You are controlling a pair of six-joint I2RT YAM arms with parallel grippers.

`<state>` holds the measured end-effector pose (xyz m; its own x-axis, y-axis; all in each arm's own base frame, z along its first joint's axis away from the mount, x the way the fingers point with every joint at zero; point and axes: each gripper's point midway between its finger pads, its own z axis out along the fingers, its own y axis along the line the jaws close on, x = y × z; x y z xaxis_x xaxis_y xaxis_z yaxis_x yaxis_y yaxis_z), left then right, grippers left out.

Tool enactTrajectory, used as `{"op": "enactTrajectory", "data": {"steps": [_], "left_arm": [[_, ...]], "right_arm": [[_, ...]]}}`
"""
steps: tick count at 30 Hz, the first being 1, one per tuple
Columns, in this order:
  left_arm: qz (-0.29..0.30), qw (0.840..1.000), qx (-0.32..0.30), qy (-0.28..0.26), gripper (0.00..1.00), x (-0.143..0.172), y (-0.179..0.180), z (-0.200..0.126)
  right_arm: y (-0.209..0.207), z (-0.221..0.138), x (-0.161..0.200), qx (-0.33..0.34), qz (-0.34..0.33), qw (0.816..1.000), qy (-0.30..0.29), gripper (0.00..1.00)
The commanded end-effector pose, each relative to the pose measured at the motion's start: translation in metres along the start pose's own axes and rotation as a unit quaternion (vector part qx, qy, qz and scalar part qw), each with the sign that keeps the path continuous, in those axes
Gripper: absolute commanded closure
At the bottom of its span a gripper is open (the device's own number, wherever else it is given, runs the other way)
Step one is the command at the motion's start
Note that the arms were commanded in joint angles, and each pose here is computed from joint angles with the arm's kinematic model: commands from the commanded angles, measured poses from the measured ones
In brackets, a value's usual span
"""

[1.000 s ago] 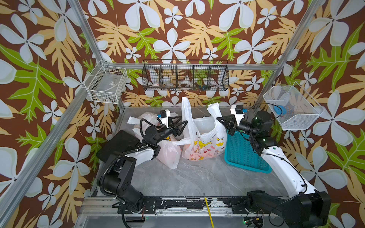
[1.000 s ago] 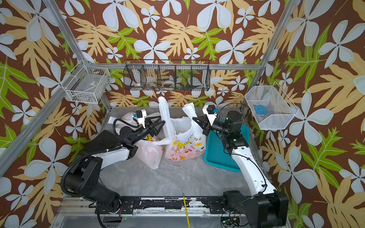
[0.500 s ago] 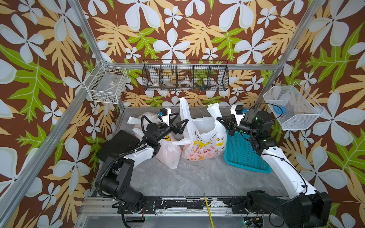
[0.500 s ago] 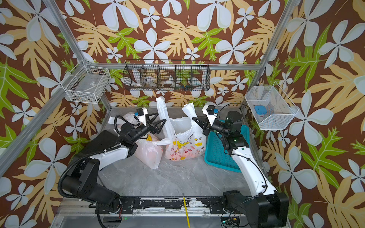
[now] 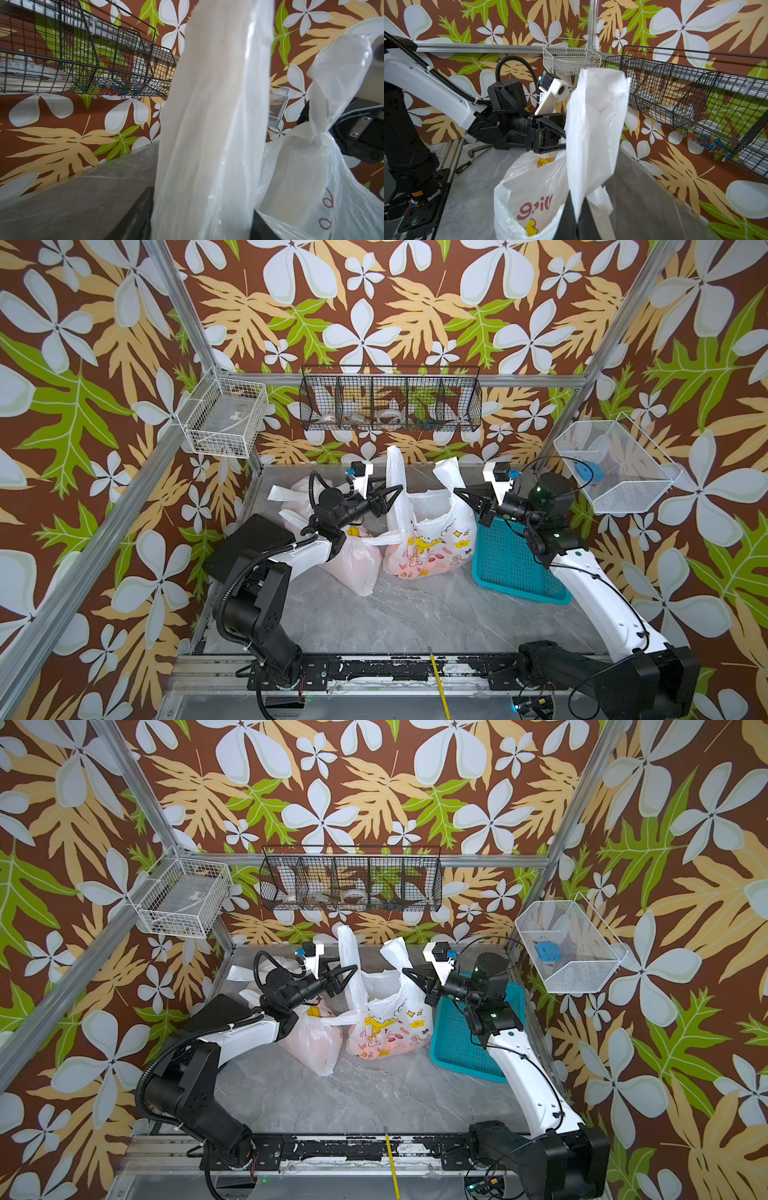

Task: Place the oranges into plastic bags & tie knots
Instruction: Tie the plastic bag at the center of the board.

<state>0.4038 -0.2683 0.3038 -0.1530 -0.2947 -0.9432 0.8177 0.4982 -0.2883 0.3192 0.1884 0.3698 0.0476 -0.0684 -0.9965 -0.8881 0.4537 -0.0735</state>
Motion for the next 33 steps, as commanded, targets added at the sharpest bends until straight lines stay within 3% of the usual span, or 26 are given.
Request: {"op": "enactTrajectory", "data": {"steps": [1,4,8,13,19,30,33], "left_arm": [[0.032,0.999,0.029,-0.014,0.65,-0.01,-0.015,-0.003],[0.051,0.998,0.041,-0.01,0.85,-0.01,-0.025,-0.01],[0.083,0.994,0.066,0.025,1.0,-0.002,-0.041,-0.02],[0.122,0.974,0.144,0.125,1.0,0.03,-0.07,-0.04],[0.156,0.954,0.13,0.222,1.0,0.055,-0.067,-0.059],[0.179,0.94,0.152,0.249,1.0,0.057,-0.074,-0.065],[0.179,0.94,0.155,0.246,1.0,0.054,-0.074,-0.063]], "right_arm": [[0.001,0.002,0.004,-0.007,-0.007,1.0,0.013,1.0],[0.007,0.007,0.013,-0.031,-0.012,0.999,0.037,1.0],[0.026,0.021,0.027,-0.073,-0.041,0.994,0.074,1.0],[0.045,0.036,0.035,-0.121,-0.064,0.987,0.088,1.0],[0.066,0.047,0.054,-0.157,-0.08,0.977,0.122,1.0],[0.106,0.053,0.068,-0.23,-0.084,0.961,0.132,1.0],[0.109,0.044,0.063,-0.212,-0.096,0.965,0.123,1.0]]}}
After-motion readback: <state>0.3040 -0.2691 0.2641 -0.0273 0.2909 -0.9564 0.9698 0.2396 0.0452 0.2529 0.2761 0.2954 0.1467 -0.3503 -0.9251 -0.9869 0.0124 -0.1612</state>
